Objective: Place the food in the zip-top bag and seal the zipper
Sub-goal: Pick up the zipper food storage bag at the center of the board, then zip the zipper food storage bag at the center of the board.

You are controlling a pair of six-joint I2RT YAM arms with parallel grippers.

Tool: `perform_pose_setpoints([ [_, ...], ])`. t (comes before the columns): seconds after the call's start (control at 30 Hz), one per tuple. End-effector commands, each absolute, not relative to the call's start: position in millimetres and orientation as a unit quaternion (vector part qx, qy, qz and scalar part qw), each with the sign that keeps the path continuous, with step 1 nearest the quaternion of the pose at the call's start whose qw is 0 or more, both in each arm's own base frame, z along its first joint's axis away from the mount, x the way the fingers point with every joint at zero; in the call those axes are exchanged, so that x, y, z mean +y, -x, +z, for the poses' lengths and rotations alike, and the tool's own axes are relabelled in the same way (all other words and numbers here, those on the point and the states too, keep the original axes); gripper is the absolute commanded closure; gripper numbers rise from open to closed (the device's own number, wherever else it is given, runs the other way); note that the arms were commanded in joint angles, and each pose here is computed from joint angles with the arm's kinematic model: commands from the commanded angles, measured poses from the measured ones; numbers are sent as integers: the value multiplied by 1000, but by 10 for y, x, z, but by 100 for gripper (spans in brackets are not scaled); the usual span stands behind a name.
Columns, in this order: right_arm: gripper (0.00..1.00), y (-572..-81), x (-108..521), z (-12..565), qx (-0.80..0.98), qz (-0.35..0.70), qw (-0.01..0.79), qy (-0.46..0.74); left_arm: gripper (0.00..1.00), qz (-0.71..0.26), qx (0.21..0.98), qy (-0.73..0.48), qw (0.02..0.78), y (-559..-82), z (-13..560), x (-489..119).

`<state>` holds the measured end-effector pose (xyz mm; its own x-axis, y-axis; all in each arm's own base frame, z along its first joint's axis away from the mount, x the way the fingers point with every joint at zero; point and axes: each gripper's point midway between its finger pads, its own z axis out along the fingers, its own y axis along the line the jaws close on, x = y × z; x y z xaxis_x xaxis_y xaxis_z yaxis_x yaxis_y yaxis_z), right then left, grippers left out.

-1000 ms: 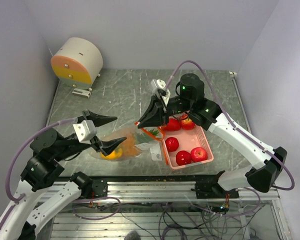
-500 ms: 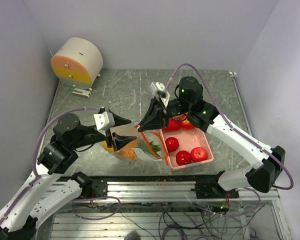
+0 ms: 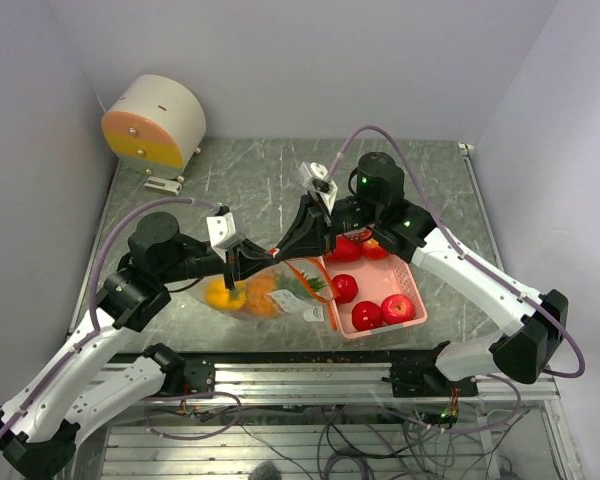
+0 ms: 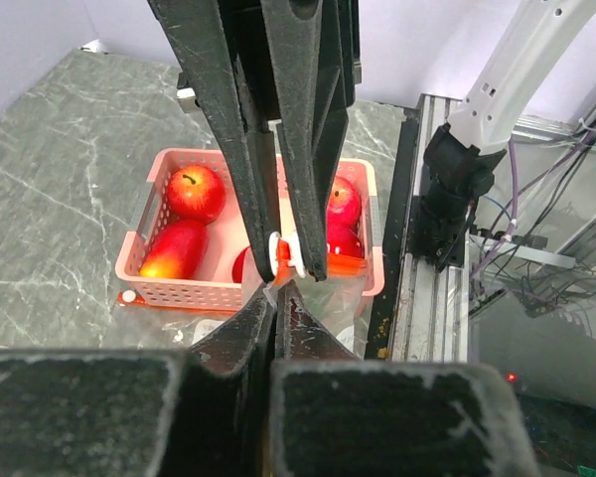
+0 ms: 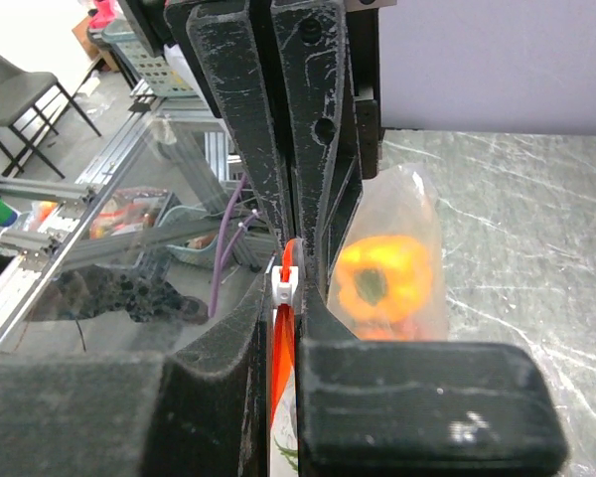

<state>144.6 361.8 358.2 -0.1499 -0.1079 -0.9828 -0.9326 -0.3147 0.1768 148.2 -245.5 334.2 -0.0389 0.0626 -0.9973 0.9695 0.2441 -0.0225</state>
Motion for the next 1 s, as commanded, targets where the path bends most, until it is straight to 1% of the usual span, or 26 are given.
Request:
perform_pose_setpoints([
  [0.0, 100, -1547, 3673, 3589, 482, 587, 365, 539, 93, -419, 550, -449, 566, -1442, 3648, -2420],
  [0.1, 100, -1609, 3688, 3537, 496, 577, 372, 531, 93, -405, 559, -430, 582, -1471, 3717, -2343],
  [0.3, 100, -1768, 3697, 3396, 531, 543, 387, 523, 93, -394, 578, -412, 584, -1468, 3794, -2255],
  [0.6, 100, -1969, 3693, 2995, 574, 491, 382, 532, 93, -402, 566, -405, 595, -1337, 4012, -2173],
  [0.77, 100, -2046, 3671, 2791, 590, 479, 378, 529, 93, -349, 594, -397, 607, -1366, 4094, -1966],
  [0.97, 100, -2147, 3614, 2652, 600, 477, 379, 519, 93, -282, 622, -336, 649, -1413, 4200, -1579],
])
